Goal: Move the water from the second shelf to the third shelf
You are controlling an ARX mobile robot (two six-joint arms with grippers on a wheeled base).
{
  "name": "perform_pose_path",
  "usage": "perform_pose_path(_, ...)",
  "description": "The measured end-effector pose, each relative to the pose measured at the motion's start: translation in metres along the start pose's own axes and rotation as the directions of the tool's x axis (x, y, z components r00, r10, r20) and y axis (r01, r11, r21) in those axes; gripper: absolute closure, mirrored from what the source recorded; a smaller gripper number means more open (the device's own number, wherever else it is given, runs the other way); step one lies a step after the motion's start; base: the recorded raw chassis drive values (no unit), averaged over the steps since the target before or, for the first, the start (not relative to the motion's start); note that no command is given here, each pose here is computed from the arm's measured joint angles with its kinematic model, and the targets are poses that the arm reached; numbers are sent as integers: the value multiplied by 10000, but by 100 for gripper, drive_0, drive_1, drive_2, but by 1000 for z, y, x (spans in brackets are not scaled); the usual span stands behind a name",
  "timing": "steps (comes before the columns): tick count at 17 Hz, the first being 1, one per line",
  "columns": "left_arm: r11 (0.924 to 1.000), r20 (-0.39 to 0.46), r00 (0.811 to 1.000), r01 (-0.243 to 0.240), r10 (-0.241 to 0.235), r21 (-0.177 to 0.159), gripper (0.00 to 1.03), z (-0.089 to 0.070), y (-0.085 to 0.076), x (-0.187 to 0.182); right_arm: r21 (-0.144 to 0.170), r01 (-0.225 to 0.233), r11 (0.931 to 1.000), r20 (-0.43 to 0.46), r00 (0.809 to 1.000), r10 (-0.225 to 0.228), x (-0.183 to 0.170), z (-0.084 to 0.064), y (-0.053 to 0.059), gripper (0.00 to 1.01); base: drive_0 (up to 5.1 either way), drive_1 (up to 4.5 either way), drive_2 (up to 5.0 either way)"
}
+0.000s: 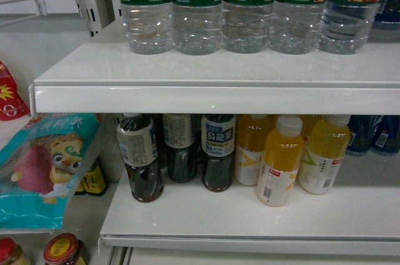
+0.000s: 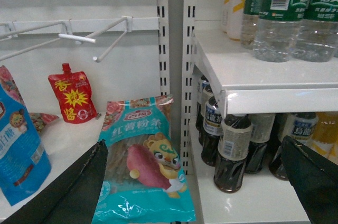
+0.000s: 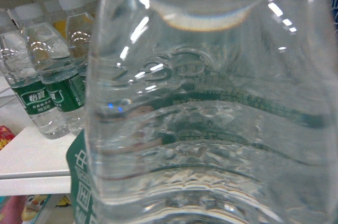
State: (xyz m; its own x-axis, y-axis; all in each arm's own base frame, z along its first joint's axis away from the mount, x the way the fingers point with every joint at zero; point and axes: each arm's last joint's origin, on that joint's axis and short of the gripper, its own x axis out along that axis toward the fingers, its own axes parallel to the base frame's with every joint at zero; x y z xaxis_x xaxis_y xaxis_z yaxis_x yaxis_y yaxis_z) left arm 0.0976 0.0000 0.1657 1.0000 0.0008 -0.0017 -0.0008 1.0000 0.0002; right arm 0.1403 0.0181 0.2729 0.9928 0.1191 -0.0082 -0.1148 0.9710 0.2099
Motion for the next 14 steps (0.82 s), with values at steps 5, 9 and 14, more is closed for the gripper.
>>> perform_pose_path(5, 10000, 0, 10000, 4, -4, 0, 5, 0, 0, 0, 0, -6, 10000, 26, 10000, 6, 0, 0, 0, 59, -338, 171, 171)
perform_pose_path(9, 10000, 0, 10000, 0, 0, 0, 5, 0, 0, 0, 0, -1, 10000, 4, 10000, 1, 0, 0, 0, 59, -255, 116, 116)
perform_pose_path(14, 10000, 4, 10000, -8, 8, 0, 5, 0, 0, 0, 0, 3, 10000, 20, 10000, -3, 0, 0, 0, 59, 0, 0, 0)
